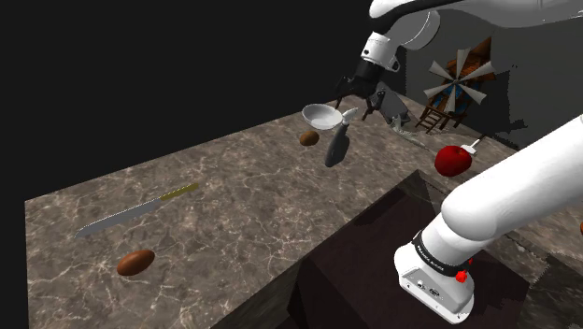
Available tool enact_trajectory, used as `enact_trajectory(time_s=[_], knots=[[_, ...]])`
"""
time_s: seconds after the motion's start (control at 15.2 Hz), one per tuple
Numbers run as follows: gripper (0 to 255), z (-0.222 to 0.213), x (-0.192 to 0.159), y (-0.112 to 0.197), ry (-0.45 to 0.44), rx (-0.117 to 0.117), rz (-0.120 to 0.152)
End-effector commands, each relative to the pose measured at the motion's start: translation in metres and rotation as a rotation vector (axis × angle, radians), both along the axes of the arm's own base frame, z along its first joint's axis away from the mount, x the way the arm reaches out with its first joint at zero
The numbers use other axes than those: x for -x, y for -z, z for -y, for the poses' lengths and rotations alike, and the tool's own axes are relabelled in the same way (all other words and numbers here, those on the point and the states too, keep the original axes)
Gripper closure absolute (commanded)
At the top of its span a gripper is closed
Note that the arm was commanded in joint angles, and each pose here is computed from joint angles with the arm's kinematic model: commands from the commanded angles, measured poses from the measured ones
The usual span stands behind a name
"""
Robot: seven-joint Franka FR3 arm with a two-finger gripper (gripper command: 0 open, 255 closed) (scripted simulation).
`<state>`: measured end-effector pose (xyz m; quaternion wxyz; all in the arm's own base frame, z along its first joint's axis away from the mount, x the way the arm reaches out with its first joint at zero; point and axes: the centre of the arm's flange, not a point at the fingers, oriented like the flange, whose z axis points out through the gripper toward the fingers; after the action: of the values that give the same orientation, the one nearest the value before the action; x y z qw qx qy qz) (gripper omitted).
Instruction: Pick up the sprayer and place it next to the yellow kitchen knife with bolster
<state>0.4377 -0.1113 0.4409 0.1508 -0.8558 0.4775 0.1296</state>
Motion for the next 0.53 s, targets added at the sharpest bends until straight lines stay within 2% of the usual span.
enact_trajectory(time_s=[0.0, 0.46], knots=[[0, 0.020, -0.009, 0.023, 0.118, -0.027, -0.040], [0, 0.083, -0.007, 0.109, 0.514, -0.123, -0.173]])
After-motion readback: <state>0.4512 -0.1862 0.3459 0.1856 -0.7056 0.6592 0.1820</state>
